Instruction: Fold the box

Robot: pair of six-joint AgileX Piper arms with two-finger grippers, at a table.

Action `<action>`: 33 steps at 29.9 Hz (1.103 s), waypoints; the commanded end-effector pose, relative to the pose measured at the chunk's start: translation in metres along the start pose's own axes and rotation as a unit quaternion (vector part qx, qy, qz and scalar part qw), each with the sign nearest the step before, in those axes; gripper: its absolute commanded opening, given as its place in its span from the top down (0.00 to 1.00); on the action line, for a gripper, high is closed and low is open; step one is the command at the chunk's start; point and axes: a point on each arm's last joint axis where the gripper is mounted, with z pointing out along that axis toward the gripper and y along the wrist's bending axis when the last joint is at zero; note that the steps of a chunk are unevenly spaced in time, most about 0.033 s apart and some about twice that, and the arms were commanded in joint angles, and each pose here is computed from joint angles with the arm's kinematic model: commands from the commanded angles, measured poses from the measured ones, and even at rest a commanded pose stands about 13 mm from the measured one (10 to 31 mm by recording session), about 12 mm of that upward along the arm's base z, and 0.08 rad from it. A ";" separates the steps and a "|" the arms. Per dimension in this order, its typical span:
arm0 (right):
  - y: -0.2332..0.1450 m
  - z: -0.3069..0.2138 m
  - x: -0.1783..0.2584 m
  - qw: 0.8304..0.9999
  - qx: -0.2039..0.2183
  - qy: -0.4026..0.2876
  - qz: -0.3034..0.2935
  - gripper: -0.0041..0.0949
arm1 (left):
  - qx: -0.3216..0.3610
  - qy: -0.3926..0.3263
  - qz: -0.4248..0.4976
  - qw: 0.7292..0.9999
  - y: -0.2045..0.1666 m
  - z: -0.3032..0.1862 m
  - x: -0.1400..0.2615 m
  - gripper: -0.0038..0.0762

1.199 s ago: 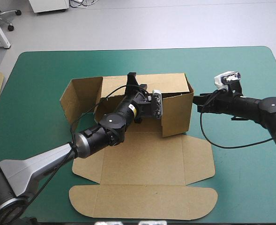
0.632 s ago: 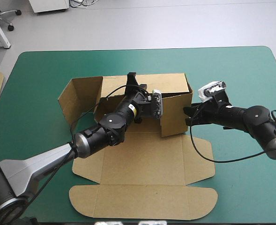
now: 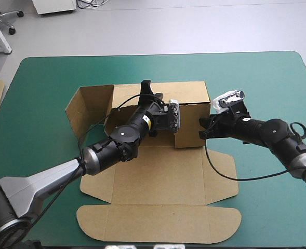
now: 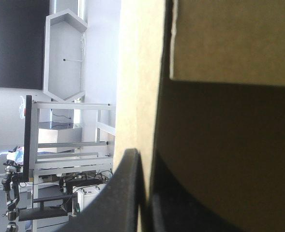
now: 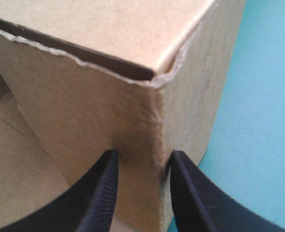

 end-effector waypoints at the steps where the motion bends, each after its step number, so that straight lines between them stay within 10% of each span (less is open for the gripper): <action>1: 0.014 -0.011 -0.012 1.000 0.016 -0.026 -0.008 0.62 | 0.002 0.014 -0.057 0.998 0.004 -0.004 0.003 0.97; 15: 0.048 -0.037 0.000 0.999 0.018 -0.042 -0.006 0.62 | 0.002 0.018 -0.058 0.998 0.004 -0.005 0.004 0.97; 33: 0.010 -0.129 -0.071 0.988 0.129 -0.030 0.079 0.64 | -0.002 0.031 -0.070 0.997 0.004 -0.005 0.006 0.97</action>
